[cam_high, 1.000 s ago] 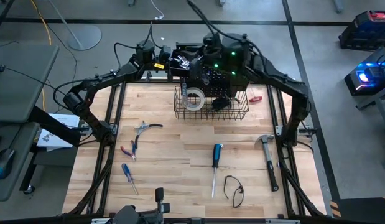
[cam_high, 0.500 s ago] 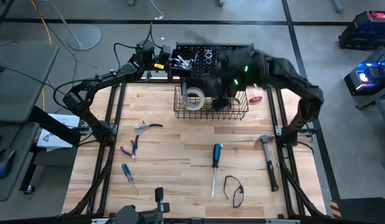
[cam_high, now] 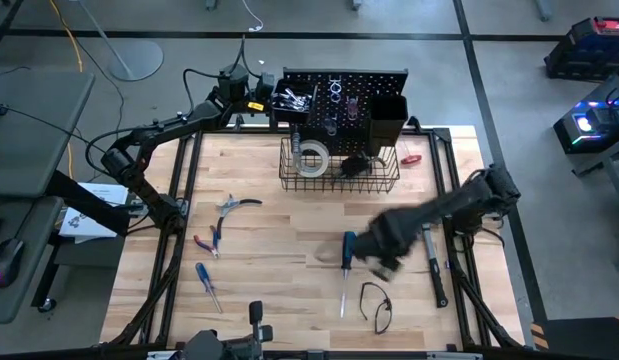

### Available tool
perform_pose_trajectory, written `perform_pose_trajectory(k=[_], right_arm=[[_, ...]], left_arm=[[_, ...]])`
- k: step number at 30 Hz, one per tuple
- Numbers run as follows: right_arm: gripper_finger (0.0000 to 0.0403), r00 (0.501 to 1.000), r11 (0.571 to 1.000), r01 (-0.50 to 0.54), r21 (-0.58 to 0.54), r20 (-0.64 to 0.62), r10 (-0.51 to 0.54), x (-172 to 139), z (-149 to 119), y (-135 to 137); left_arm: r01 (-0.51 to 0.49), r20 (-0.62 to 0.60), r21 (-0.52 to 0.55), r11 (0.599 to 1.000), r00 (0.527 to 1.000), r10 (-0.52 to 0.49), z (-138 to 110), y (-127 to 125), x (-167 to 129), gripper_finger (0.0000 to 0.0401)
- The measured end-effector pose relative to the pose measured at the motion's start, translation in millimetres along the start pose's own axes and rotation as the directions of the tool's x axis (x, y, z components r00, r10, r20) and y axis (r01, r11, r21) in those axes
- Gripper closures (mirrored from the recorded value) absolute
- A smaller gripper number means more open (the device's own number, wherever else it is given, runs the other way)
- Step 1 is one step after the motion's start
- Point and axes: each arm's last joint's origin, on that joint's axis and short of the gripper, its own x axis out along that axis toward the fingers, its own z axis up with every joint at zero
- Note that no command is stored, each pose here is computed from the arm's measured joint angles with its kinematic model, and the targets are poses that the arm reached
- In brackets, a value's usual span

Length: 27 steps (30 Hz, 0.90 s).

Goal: Hang tools onto peg board
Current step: Put the socket in the left black bin on the pegboard

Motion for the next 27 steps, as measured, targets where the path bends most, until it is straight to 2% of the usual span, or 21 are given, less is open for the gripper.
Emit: perform_pose_trajectory(k=[3,5,6,9,11,16,25,27], right_arm=[[0.0285,0.968,0.996,0.07,-0.047,-0.237,-0.079,51.9,-22.2,-12.5],[0.036,0.93,0.995,0.073,-0.069,-0.357,-0.093,80.9,-34.5,-22.4],[0.0381,0.911,0.994,0.061,-0.087,-0.402,-0.091,92.8,-39.9,-27.3],[0.0389,0.878,0.988,0.049,-0.148,-0.466,-0.114,116.7,-49.5,-41.4],[0.0399,0.872,0.98,0.034,-0.198,-0.473,-0.126,128.6,-48.5,-48.6],[0.0402,0.881,0.944,-0.06,-0.324,-0.461,-0.102,150.3,-44.0,-58.2],[0.0403,0.918,0.857,-0.039,-0.514,-0.357,-0.173,162.1,-38.6,-67.7],[0.0403,0.929,0.849,-0.049,-0.527,-0.336,-0.155,167.5,-36.7,-68.3]], left_arm=[[-0.001,0.0,-0.001,1.0,1.0,0.001,0.0,0.1,-0.1,0.0293],[-0.001,0.0,0.0,1.0,1.0,0.001,0.0,0.1,-0.1,0.0293],[-0.001,0.0,-0.002,1.0,1.0,0.001,0.0,0.1,-0.1,0.0293],[-0.001,0.0,-0.006,1.0,1.0,0.001,0.0,0.1,-0.1,0.0293],[0.0,0.0,-0.007,1.0,1.0,0.0,0.0,0.1,-0.1,0.0293],[-0.003,0.0,-0.007,1.0,1.0,0.003,0.0,0.2,-0.1,0.0293],[-0.051,0.0,-0.005,0.999,0.999,0.051,0.2,1.1,0.0,0.0292],[-0.056,0.0,-0.005,0.998,0.998,0.056,0.2,1.3,0.0,0.0292]])
